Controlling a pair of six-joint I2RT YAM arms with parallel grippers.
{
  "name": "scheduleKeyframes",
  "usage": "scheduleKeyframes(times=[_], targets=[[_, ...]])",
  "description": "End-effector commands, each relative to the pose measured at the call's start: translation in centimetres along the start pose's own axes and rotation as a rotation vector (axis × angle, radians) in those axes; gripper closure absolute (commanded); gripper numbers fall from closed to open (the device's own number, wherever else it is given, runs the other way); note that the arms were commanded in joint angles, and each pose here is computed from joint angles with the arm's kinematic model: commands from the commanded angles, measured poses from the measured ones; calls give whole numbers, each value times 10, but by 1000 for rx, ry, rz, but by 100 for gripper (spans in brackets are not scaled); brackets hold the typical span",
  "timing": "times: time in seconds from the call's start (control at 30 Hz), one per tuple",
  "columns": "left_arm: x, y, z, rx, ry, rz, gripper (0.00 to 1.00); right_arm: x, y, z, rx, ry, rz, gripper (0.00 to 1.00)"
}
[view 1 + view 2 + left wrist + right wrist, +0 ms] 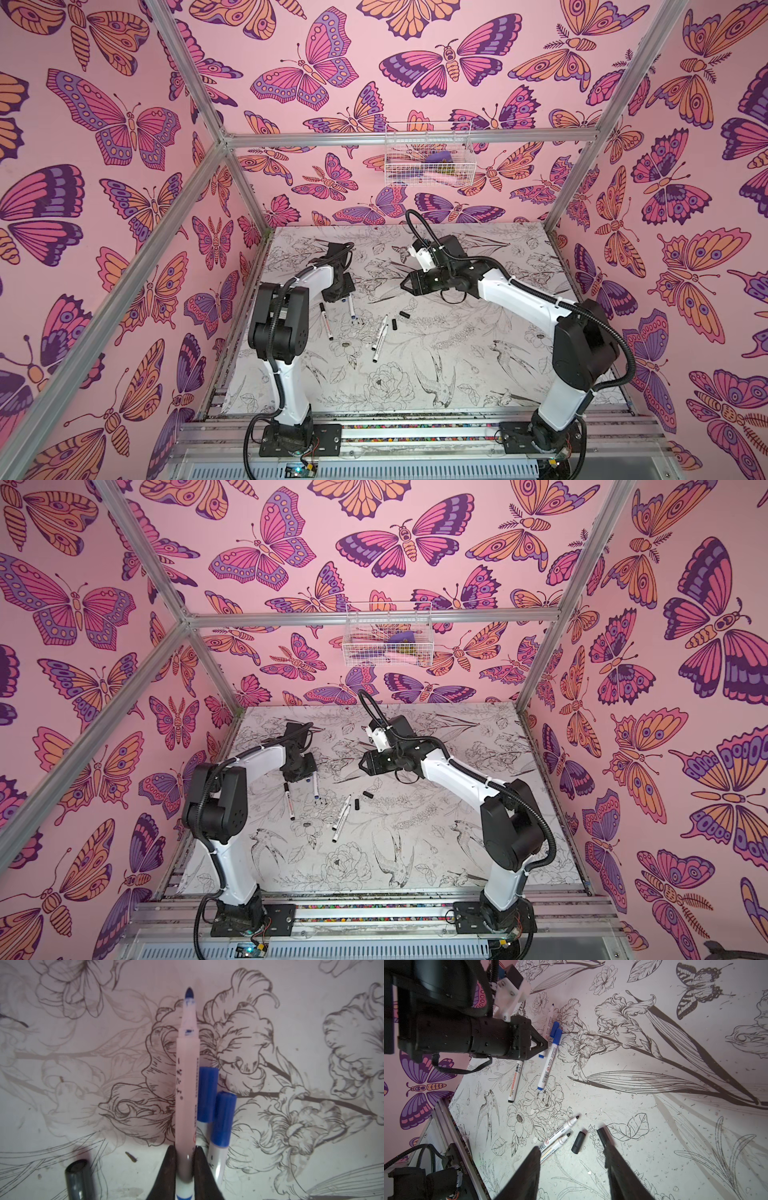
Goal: Insert the pens into the pen caps
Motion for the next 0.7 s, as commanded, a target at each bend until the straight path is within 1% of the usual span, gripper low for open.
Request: scheduleKeyframes(times=[0.0,0.2,0.47,0.57,0.67], targets=[[-7,3,3,2,40,4,100,14,0,-1,12,-21,-18,47],[-20,14,-1,16,34,6,100,13,1,-5,3,-24,-14,47],[-28,39,-4,-26,62,-33,100,14,-2,-6,2,-33,-3,47],[-27,49,-5,-35,54,-50,100,16,-3,-6,11,-37,-2,47],[-14,60,-4,-29,38,-75,100,16,0,-6,20,-44,-4,47]])
Point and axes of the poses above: each gripper's point midway between its finger pads, its own x axis back along the fingers, its own z axis along the line the jaws close on, y = z × x, the point moved 10 cm from there along x, back along the fingers, and after that the axes turned 15 degrees about -x, right-handed, at the moved point
